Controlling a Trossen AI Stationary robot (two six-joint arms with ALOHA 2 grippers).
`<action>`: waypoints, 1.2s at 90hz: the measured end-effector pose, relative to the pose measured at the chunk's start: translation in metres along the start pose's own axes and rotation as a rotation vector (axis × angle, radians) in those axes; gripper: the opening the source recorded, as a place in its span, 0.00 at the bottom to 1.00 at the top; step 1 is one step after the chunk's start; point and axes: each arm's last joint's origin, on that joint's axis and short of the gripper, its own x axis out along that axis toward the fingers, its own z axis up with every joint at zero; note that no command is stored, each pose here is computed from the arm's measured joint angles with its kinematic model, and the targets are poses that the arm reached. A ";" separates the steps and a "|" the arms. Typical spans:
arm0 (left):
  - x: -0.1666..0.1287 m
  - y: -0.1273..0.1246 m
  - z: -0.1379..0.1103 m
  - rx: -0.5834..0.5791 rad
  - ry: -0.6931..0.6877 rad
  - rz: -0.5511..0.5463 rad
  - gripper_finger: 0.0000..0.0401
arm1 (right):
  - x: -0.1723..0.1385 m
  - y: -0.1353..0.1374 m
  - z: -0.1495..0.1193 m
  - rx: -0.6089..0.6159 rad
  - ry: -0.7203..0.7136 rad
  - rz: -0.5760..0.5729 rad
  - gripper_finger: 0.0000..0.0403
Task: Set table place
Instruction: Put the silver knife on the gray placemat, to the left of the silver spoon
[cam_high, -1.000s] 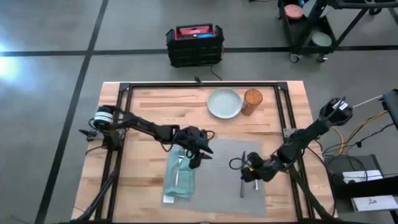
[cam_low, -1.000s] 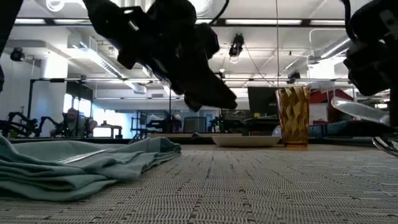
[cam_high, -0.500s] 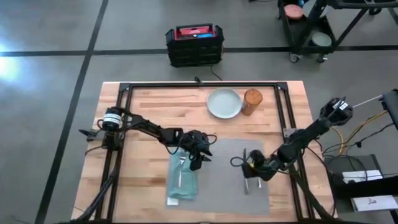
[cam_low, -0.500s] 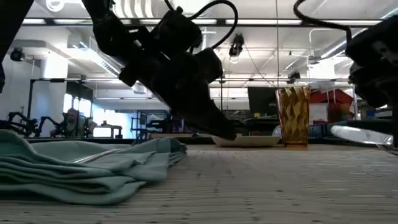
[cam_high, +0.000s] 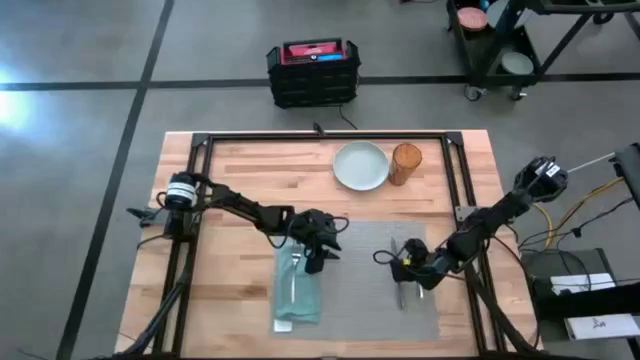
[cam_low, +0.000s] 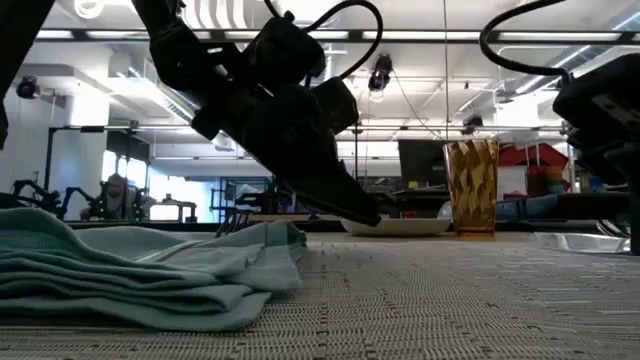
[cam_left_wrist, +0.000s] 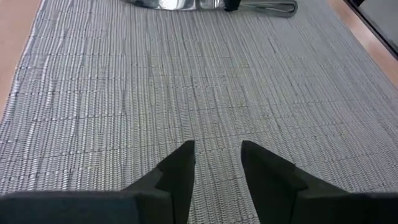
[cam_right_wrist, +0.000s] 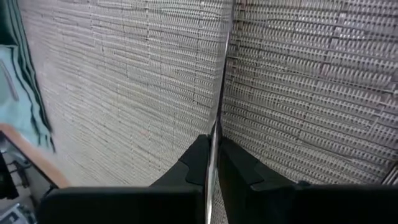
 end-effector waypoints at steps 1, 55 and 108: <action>0.000 0.000 0.000 0.000 0.000 0.000 0.29 | 0.000 0.000 0.000 0.002 0.000 0.000 0.02; 0.000 0.000 -0.001 -0.002 0.007 0.000 0.31 | -0.001 0.001 0.000 0.022 0.009 0.005 0.13; 0.000 0.000 -0.001 -0.002 0.009 -0.002 0.28 | -0.018 0.001 0.003 0.023 0.060 -0.017 0.31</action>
